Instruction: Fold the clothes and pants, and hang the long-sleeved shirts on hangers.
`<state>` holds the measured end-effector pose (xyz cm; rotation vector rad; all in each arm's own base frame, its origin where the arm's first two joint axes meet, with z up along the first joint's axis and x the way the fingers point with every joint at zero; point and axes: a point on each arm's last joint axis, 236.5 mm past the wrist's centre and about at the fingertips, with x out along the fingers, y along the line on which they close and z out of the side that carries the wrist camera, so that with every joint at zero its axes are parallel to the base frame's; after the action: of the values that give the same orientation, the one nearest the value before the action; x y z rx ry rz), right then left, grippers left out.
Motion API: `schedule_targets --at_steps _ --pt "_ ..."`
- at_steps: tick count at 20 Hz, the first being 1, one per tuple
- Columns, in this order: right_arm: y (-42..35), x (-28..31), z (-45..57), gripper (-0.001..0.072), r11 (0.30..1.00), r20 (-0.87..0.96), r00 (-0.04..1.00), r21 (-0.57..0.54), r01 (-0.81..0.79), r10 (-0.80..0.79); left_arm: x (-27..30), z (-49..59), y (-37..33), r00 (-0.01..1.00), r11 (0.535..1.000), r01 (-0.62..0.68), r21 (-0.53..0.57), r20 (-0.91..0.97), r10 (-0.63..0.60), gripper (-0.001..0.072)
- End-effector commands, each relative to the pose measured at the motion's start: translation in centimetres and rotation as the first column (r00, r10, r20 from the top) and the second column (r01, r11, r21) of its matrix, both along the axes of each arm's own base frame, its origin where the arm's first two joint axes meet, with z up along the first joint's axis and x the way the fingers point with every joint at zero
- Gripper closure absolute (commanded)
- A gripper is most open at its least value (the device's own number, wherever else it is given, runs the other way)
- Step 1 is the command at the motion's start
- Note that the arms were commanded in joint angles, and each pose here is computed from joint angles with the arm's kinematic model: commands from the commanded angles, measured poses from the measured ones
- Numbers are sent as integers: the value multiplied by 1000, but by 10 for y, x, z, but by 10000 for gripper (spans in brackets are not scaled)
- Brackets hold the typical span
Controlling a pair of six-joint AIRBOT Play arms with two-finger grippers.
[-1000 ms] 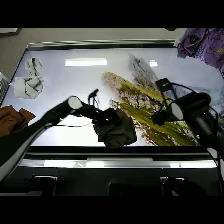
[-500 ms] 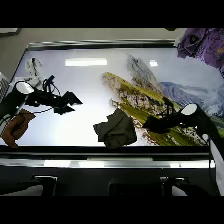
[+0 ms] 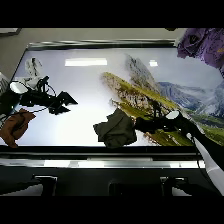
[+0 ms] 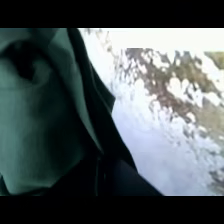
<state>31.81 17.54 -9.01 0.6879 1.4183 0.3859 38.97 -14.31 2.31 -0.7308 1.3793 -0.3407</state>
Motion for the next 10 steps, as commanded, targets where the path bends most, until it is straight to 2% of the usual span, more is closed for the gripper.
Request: schedule_targets --at_steps 1,5,10 --pt "-2 13 -4 685 999 40 999 -15 36 -35 0 -2 3 1000 1000 0 12 0 0 27" --pt "-1 7 0 687 1000 42 999 -22 3 -3 -10 -31 -11 1000 1000 9 27 -26 -8 29" --pt "-4 4 14 687 999 83 996 -40 -30 33 -50 -82 -55 994 995 80 62 -80 -75 32"
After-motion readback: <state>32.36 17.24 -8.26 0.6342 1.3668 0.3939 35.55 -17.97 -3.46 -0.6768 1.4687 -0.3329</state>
